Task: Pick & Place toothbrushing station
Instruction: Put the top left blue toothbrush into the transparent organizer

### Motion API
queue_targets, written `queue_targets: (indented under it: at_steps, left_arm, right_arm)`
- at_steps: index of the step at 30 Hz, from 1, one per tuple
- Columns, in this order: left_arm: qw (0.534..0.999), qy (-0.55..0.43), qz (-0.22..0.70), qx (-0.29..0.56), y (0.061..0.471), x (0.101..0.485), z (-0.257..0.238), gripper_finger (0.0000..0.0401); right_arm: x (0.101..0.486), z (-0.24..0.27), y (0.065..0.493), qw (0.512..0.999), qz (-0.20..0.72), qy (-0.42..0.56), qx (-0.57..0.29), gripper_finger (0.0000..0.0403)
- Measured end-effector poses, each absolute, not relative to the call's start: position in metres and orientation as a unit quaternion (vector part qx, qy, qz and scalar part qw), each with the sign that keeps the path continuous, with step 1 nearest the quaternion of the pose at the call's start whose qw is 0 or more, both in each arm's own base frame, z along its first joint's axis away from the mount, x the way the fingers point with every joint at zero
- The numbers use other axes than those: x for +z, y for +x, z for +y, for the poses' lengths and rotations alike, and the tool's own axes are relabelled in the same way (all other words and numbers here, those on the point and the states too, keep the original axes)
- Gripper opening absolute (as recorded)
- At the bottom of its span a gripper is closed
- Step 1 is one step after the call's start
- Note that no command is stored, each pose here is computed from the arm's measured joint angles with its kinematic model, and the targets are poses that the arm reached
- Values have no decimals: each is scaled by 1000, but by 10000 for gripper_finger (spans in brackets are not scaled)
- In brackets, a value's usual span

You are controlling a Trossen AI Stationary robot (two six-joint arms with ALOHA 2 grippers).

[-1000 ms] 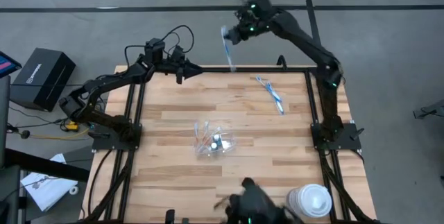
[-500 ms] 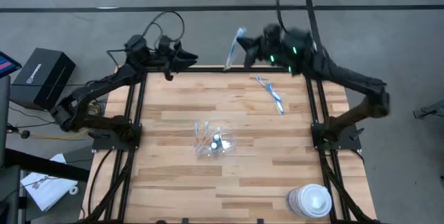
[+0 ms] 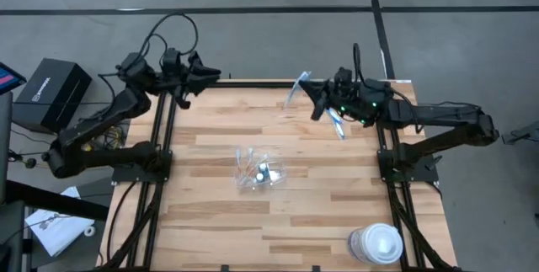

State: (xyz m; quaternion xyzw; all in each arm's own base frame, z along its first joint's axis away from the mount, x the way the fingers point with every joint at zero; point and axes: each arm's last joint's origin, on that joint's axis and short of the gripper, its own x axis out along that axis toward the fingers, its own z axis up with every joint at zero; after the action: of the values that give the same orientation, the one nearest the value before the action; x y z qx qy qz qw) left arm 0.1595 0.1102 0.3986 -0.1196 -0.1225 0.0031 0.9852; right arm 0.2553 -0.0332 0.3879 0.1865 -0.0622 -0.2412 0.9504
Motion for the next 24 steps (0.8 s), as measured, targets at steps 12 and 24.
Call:
queue_targets:
  at_steps: [12,24]
  left_arm:
    - [989,-130,-62,-18,189,385,58,92]
    - [991,-119,-65,-3,195,384,40,92]
  right_arm:
    - [348,43,257,962,0,186,-199,0]
    - [286,51,247,955,-2,225,-193,0]
